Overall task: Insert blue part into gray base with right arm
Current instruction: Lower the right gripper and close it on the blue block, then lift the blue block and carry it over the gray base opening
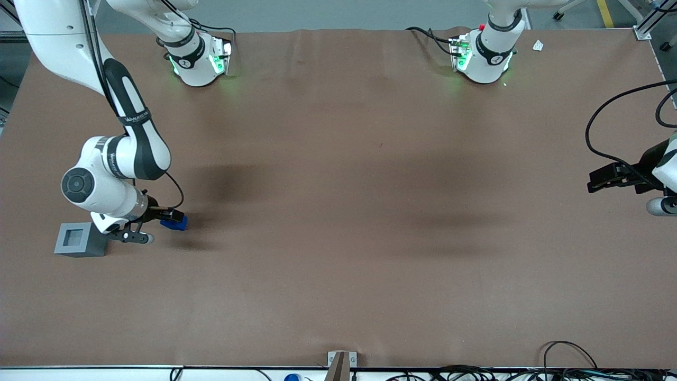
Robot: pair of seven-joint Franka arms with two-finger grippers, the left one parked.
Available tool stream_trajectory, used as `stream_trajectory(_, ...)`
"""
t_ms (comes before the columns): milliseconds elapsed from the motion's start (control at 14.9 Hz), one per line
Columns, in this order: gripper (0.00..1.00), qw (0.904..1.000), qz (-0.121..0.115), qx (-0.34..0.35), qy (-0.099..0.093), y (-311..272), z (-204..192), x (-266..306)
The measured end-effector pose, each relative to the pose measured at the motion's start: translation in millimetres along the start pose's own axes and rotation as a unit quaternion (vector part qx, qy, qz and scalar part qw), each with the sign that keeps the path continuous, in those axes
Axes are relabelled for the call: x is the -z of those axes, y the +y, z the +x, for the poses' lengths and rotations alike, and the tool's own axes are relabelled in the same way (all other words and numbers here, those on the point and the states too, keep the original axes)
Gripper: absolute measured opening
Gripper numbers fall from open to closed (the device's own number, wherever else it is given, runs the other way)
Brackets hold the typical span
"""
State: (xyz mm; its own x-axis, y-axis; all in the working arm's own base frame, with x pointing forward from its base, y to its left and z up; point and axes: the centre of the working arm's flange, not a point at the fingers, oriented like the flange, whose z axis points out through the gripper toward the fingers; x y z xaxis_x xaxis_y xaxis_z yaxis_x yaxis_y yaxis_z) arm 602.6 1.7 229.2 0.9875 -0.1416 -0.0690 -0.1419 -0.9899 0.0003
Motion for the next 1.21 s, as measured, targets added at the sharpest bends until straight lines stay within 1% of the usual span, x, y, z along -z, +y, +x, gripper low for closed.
stream_trajectory(134, 0.87, 1.0, -0.001, -0.001, -0.001, 0, 1, -4)
stream_trajectory(201, 0.87, 1.0, -0.001, -0.001, -0.001, 0, 1, -5)
stream_trajectory(268, 0.81, 1.0, -0.001, -0.002, -0.002, 0, 2, -5)
stream_trajectory(335, 0.72, 1.0, -0.001, -0.002, -0.002, 0, 2, -5)
stream_trajectory(402, 0.72, 1.0, -0.001, -0.002, -0.002, 0, 2, -5)
stream_trajectory(469, 0.68, 1.0, -0.001, -0.002, -0.002, 0, 2, -5)
stream_trajectory(536, 0.58, 1.0, -0.001, -0.002, -0.002, 1, 2, -5)
stream_trajectory(603, 0.5, 1.0, -0.001, -0.003, -0.001, 1, 2, -5)
stream_trajectory(804, 0.51, 1.0, -0.001, -0.003, -0.001, 0, 2, -5)
stream_trajectory(938, 0.51, 1.0, 0.0, -0.004, 0.003, 1, 7, 2)
stream_trajectory(1005, 0.51, 1.0, 0.0, -0.005, -0.002, 2, 12, 10)
stream_trajectory(1072, 0.51, 0.9999, -0.001, -0.005, -0.013, 2, 18, 26)
stream_trajectory(1139, 0.51, 0.9997, -0.001, -0.006, -0.025, 1, 26, 49)
stream_trajectory(1206, 0.51, 0.9995, 0.0, -0.006, -0.032, 2, 34, 77)
